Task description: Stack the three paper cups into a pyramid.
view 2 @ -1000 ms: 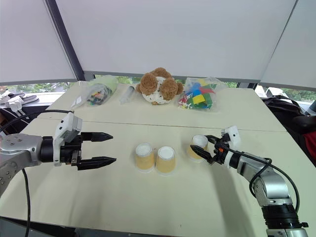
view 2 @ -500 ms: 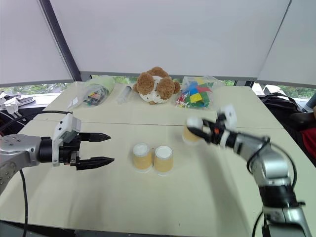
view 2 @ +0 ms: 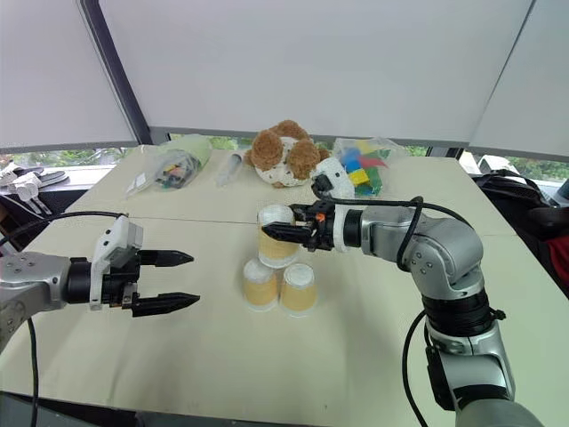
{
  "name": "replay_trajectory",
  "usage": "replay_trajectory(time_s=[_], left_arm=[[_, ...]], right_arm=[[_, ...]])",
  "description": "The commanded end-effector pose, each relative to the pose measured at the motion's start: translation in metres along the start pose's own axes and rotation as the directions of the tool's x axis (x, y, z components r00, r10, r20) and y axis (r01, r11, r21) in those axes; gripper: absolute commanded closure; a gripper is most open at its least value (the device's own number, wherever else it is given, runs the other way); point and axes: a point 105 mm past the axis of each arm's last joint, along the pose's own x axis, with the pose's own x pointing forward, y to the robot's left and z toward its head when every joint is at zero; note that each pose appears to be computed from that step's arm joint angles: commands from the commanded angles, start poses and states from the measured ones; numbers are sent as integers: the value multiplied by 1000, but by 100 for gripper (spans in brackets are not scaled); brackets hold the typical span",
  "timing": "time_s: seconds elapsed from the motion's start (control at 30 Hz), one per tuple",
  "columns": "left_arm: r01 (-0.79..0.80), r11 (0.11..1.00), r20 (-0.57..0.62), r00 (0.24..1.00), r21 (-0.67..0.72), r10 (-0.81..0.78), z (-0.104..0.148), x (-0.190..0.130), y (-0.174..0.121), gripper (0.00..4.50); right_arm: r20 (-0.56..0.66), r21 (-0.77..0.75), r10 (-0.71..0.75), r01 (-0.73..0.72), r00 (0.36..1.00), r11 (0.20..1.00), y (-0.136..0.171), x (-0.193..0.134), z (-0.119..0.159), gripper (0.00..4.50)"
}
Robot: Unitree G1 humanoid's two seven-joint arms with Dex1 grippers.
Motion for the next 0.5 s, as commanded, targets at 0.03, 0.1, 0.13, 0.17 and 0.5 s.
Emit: replay_trajectory(time_s=[0.03,0.1,0.13,0.17,0.5], left_arm=[[-32,998,33,999,56,30,11,-4,-1,0],[-33,998,34,999,55,31,10,-4,-1,0],[-34,998,34,999,54,32,10,-3,-1,0],[-35,998,34,999,54,34,9,-3,-1,0],[-45,997,42,998,59,43,10,-1,3,0]], right_arm=[[17,-26,19,-18,1000,1000,7,-1,6,218],[14,-21,20,-19,1000,1000,7,-2,3,218],[13,-16,20,-20,1000,1000,6,-1,2,218],[13,-14,20,-20,1000,1000,6,-1,1,218],[17,13,46,-46,999,999,13,5,-9,218]])
